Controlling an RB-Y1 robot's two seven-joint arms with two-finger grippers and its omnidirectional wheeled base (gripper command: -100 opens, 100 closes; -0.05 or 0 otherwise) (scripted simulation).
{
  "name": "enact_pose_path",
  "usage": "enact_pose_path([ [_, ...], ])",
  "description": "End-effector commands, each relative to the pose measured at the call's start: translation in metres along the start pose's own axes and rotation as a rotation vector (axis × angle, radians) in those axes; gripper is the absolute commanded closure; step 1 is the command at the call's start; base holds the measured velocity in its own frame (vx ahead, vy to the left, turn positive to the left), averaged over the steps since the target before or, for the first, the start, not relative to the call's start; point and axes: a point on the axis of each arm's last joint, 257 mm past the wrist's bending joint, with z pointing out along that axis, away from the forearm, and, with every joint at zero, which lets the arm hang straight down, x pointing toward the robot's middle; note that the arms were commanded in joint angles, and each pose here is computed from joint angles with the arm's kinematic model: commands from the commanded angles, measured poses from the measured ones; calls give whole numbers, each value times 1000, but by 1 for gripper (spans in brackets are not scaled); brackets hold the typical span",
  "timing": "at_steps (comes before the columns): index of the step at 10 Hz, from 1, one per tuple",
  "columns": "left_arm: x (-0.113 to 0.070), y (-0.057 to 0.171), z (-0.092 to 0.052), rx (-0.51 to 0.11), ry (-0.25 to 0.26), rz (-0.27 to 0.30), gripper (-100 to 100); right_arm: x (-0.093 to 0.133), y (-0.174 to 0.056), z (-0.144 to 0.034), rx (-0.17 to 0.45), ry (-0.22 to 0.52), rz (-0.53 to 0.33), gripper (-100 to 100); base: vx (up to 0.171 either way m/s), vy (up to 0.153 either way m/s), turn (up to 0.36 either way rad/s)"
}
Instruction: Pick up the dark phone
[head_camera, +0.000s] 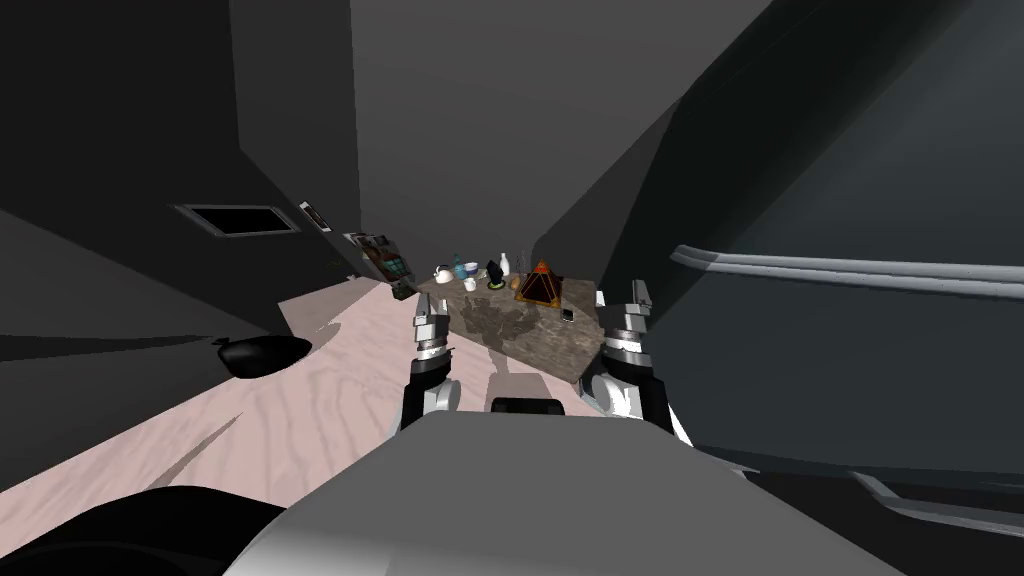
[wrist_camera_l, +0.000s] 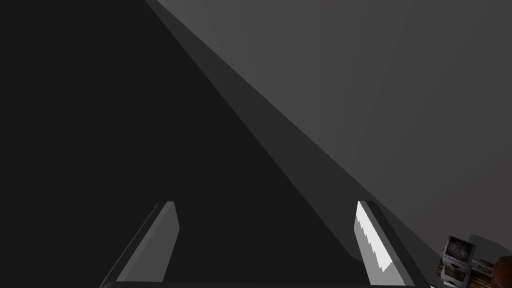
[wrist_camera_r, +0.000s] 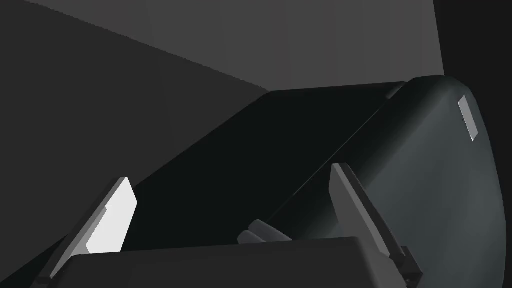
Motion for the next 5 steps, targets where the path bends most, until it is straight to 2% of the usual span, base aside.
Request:
enact_pose_path([
  [1, 0, 0, 0, 0, 0, 0, 0, -2, -6, -5, 31, 31, -33, -100, 9, 1, 57],
  [3, 0, 0, 0, 0, 0, 0, 0, -9, -17, -15, 96, 67, -89, -100, 21, -3, 136],
  [5, 0, 0, 0, 0, 0, 0, 0, -24, -33, -33, 186, 90, -156, -100, 36, -7, 170],
])
